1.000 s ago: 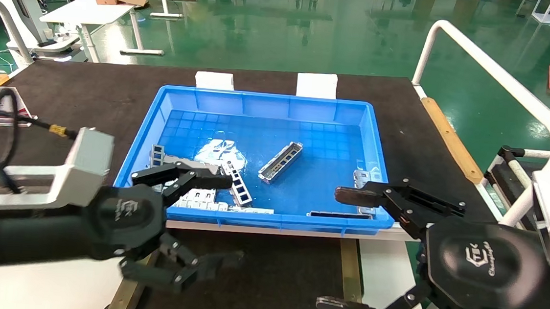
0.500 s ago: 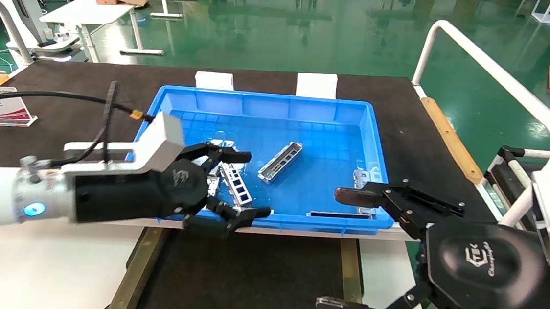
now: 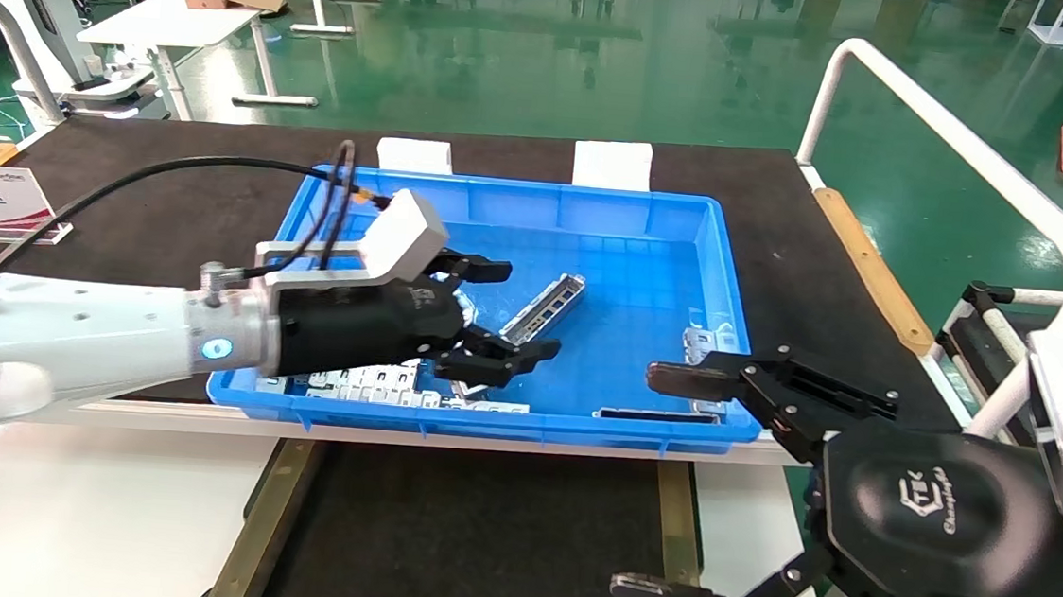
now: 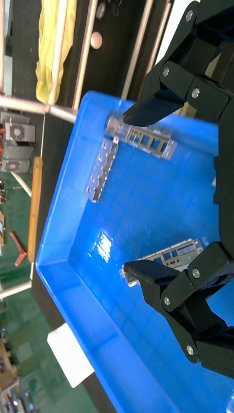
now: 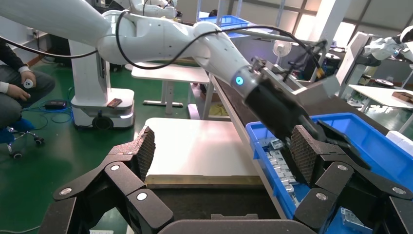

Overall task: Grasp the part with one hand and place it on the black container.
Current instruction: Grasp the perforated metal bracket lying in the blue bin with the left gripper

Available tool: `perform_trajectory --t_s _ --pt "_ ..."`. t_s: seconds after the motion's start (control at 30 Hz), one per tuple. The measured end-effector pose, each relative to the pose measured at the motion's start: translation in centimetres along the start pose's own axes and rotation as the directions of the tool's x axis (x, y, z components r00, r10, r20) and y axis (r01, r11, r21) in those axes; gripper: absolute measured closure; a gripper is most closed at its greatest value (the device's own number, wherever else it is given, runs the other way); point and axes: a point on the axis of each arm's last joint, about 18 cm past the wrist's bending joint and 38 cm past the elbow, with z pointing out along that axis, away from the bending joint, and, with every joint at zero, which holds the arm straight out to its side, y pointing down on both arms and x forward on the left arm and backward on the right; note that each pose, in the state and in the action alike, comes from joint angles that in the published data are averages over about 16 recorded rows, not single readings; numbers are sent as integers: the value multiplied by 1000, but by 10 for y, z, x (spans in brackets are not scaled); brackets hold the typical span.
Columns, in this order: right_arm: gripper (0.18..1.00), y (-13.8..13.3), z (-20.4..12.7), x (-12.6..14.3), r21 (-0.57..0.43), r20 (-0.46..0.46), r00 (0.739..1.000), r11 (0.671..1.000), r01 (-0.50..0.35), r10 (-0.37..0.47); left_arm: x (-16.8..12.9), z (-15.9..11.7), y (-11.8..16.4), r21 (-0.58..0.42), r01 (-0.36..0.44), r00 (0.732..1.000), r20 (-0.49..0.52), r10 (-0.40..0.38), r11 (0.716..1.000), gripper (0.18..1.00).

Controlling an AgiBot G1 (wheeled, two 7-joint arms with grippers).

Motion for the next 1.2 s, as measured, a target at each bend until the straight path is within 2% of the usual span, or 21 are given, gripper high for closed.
perform_trajectory --t_s 0.3,0.57,1.2 --pt "178 0 0 0 0 0 1000 1000 0 0 -12 35 10 -54 20 998 53 -17 998 184" --pt "178 0 0 0 0 0 1000 1000 0 0 -21 56 20 -100 44 993 110 -33 994 184" --pt "182 0 0 0 0 0 1000 1000 0 0 -30 68 39 -139 141 970 216 -109 980 189"
